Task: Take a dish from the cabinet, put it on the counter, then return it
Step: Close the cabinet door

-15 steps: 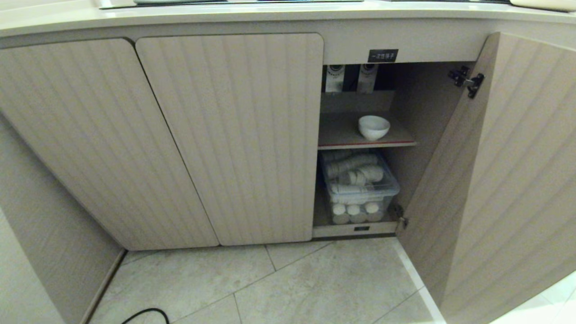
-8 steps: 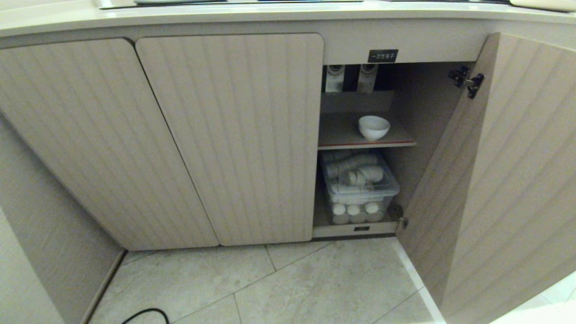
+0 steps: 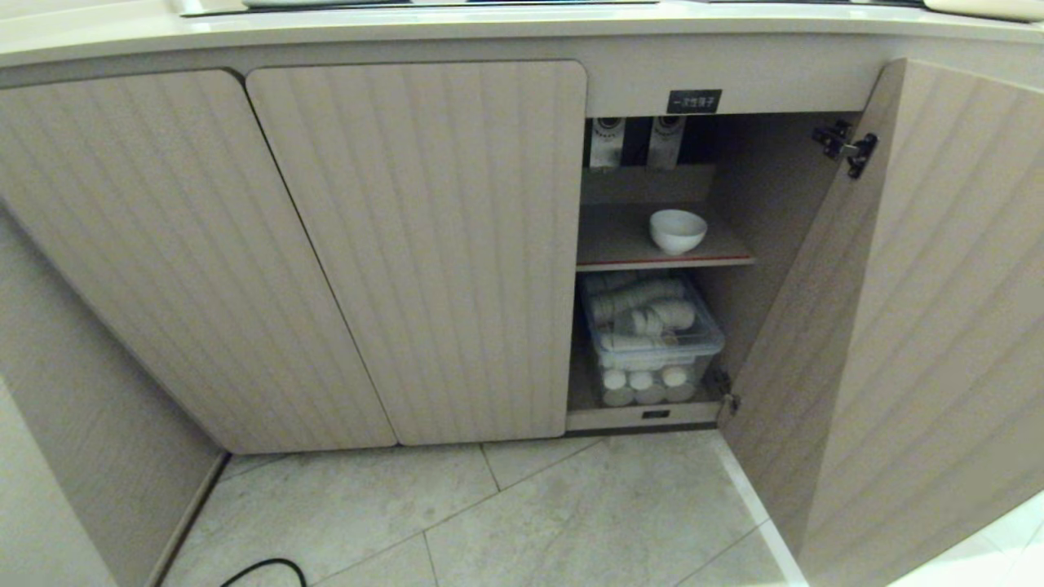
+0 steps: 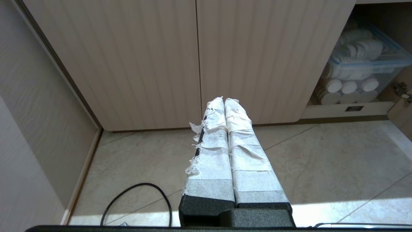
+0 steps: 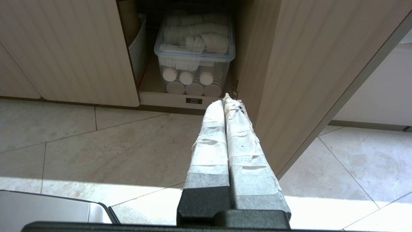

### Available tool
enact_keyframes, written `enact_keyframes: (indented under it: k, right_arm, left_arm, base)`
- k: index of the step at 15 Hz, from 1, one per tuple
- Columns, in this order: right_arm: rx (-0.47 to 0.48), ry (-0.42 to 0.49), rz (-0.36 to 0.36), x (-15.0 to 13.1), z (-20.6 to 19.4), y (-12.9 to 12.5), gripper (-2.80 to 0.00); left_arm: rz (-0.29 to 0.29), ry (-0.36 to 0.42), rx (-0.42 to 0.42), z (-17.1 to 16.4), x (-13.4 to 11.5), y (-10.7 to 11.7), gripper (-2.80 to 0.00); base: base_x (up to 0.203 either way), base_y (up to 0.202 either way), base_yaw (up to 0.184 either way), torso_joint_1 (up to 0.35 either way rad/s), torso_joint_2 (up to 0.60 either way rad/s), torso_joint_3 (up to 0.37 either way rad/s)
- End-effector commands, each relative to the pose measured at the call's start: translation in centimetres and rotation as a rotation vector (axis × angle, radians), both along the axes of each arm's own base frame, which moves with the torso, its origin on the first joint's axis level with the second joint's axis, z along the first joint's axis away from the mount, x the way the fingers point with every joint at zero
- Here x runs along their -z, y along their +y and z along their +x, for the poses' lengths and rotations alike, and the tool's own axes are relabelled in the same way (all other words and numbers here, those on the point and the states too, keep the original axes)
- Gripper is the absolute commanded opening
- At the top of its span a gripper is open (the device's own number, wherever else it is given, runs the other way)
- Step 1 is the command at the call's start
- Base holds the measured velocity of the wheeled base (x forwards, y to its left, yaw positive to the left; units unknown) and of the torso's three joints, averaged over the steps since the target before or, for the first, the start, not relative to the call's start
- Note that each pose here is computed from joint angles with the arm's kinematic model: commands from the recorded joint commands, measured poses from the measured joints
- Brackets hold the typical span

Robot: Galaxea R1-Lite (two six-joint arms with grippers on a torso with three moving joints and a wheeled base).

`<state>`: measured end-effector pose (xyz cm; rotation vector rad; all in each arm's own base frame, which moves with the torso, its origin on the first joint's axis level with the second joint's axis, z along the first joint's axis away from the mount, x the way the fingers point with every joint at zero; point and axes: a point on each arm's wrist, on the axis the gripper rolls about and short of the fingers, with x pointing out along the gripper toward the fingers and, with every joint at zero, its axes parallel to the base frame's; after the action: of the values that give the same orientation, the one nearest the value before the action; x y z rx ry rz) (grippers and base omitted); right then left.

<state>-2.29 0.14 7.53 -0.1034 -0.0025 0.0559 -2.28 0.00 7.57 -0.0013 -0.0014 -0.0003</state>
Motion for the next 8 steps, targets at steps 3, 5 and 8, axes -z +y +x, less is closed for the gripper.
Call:
enact_keyframes:
  k: [3, 5, 8]
  right_arm:
    - [-0.001, 0.003, -0.001, 0.01, 0.01, 0.00, -2.80]
    - [-0.001, 0.001, -0.001, 0.00, 0.01, 0.00, -2.80]
    - [-0.001, 0.001, -0.001, 0.00, 0.01, 0.00, -2.80]
  left_arm:
    - [0.000, 0.000, 0.000, 0.00, -0.01, 0.00, -2.80]
    - [0.000, -0.002, 0.000, -0.01, -0.03, 0.00, -2.80]
    - [0.001, 0.001, 0.000, 0.00, 0.01, 0.00, -2.80]
  base:
    - [0.000, 0.000, 0.000, 0.000, 0.00, 0.000]
    - [0.000, 0.000, 0.000, 0.000, 0.00, 0.000]
    - [0.000, 0.000, 0.000, 0.000, 0.00, 0.000]
